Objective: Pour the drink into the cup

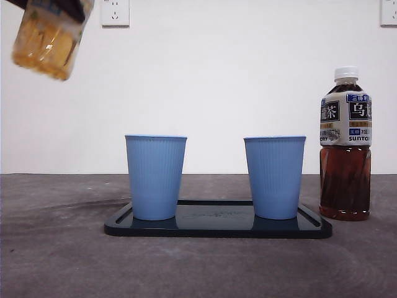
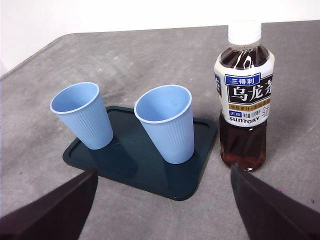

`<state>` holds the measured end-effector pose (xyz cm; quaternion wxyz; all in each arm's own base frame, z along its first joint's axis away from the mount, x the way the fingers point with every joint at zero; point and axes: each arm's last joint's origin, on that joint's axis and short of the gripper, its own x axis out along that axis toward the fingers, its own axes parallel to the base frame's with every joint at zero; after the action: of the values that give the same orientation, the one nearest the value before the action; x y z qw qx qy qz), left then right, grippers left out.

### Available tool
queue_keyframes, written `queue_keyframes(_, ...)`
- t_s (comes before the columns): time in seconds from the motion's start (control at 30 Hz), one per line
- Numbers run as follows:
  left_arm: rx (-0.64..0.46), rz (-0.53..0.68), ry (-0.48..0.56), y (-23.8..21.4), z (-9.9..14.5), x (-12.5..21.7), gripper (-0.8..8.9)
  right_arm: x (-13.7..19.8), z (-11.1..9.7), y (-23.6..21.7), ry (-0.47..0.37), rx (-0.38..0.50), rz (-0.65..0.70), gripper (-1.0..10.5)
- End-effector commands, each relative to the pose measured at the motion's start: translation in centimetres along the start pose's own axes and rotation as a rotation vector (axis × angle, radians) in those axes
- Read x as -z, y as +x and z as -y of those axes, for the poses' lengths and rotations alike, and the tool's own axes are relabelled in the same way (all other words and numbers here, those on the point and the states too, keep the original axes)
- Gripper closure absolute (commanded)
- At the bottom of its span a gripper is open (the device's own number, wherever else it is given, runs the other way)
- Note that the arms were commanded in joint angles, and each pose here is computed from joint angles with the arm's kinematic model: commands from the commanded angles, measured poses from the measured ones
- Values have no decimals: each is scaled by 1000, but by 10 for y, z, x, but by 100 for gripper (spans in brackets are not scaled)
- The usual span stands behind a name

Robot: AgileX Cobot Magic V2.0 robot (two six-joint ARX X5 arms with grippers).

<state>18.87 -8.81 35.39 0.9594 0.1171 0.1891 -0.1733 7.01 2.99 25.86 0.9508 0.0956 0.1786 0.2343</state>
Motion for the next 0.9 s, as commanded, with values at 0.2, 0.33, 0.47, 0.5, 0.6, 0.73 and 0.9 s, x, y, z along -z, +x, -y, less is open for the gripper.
queue_keyframes(0.2, -15, 182, -232, 3, 0, 33, 600, -4, -2, -2, -13, -7, 16, 524)
queue_keyframes(0.33, -11, 229, -285, 18, 4, 56, 601, -4, -2, -2, -12, -8, 16, 524)
queue_keyframes(0.47, -13, 238, -311, 35, 8, 78, 601, -4, -2, -2, -12, -8, 16, 524)
queue_keyframes(0.5, -18, 229, -313, 40, 8, 83, 601, -4, -2, -2, -12, -8, 16, 524)
queue_keyframes(0.6, -32, 210, -332, 54, 7, 96, 601, -4, -2, -2, -11, -8, 16, 524)
queue_keyframes(0.73, -49, 195, -350, 72, 6, 108, 601, -4, -2, -2, -9, -8, 16, 524)
queue_keyframes(0.9, -66, 196, -356, 96, 4, 116, 601, -4, -2, -2, -8, -8, 16, 524)
